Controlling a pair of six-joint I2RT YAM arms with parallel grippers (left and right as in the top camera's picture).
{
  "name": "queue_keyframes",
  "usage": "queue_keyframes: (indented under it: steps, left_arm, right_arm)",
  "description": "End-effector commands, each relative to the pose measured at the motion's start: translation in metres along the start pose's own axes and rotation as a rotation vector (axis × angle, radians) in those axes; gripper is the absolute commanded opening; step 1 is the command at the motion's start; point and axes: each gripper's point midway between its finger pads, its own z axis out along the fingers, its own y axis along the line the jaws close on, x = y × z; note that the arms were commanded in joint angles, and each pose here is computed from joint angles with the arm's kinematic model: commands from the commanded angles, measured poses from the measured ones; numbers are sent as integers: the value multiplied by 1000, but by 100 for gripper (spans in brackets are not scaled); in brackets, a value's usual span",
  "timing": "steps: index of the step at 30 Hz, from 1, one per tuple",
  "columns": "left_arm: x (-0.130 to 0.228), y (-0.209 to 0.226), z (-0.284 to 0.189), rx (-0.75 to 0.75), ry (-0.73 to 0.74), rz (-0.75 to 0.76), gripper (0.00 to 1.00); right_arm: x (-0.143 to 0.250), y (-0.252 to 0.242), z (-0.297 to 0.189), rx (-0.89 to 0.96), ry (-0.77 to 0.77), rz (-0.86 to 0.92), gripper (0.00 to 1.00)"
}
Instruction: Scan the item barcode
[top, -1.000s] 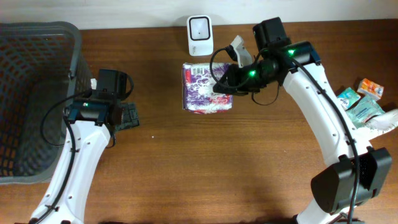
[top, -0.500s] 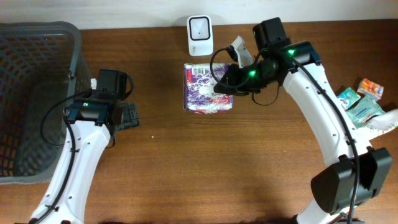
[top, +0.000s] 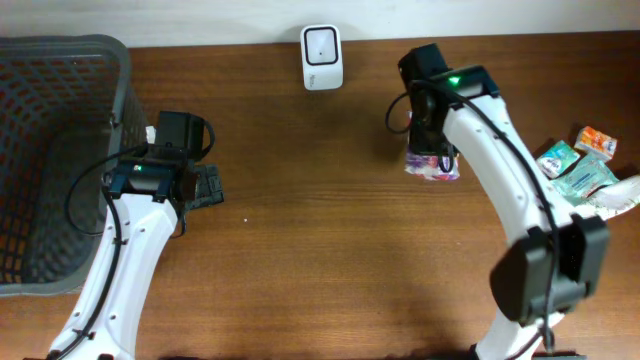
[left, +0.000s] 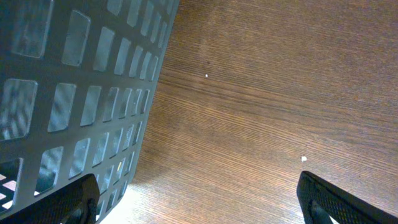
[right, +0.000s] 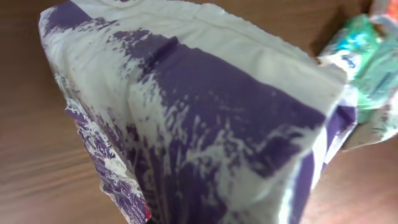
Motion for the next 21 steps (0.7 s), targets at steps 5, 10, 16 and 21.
queue_keyframes:
  steps: [5, 10, 16, 21]
  left_arm:
    - [-1, 1, -1, 0, -3, -16, 99]
    - [-1, 1, -1, 0, -3, -16, 99]
    - [-1, 1, -1, 0, -3, -16, 99]
    - [-1, 1, -1, 0, -3, -16, 99]
  right_arm:
    - [19, 20, 54, 78, 129, -79, 31]
    - [34, 113, 12, -205, 106, -199, 47]
    - [24, 178, -73, -380, -87, -386, 69]
    - [-24, 82, -56, -232, -53, -280, 90]
